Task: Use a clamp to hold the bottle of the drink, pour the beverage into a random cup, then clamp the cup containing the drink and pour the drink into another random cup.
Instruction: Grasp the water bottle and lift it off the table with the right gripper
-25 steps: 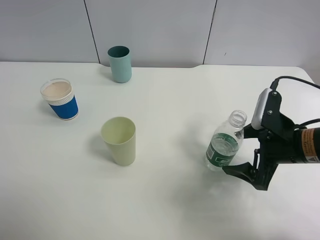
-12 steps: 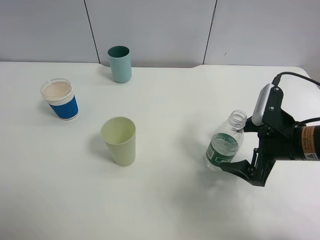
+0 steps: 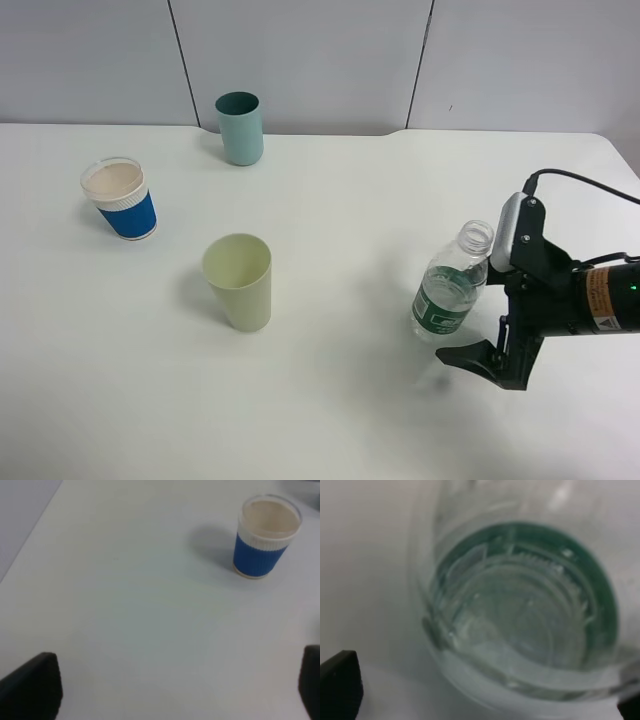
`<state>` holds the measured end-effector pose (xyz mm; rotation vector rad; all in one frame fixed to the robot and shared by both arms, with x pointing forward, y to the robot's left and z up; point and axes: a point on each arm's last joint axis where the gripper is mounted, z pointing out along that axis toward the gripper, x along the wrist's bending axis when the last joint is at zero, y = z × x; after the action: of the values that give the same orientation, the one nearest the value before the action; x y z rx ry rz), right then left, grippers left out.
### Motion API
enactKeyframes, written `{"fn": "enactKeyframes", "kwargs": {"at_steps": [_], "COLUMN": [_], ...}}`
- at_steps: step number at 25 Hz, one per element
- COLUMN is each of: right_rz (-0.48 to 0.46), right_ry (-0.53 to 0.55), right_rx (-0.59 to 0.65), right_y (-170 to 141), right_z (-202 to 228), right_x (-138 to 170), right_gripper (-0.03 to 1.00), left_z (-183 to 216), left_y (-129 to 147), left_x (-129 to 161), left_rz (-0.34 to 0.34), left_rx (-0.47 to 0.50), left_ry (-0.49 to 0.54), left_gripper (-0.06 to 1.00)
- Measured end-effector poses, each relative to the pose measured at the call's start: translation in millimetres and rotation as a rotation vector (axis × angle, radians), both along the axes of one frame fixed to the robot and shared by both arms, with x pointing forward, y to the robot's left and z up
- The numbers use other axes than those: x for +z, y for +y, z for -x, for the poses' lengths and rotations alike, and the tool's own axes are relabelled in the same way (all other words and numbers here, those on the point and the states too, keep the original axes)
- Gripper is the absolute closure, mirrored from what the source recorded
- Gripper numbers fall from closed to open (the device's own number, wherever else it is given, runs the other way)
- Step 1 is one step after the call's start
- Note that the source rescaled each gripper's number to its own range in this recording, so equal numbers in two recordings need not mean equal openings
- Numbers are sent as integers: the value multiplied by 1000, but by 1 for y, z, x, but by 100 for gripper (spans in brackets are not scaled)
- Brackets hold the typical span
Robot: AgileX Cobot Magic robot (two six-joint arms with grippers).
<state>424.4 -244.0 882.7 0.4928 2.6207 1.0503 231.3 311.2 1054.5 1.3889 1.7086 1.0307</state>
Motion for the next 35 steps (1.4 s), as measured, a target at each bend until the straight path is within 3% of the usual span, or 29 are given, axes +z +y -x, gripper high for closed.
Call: {"fn": "enactKeyframes", "kwargs": {"at_steps": [10,15,23,35], "right_rz": [-43,-39,-116,-129], "right_ry": [13,-30,-119,-120], "right_rx": [-8,30,68,65], "right_y": [3,4,9,10], "right_z": [-13,-14,-17,-17], "right_x": [-7,-9,-2,-1], "right_gripper": [-3,-3,-3,-3], "left_z": [0,0,0,0], "left_y": [0,0,0,0], "left_x": [0,0,0,0], "left_rz": [0,0,0,0], "left_rx": [0,0,0,0], "left_ry": [0,0,0,0], "left_gripper": [8,8,8,8]}}
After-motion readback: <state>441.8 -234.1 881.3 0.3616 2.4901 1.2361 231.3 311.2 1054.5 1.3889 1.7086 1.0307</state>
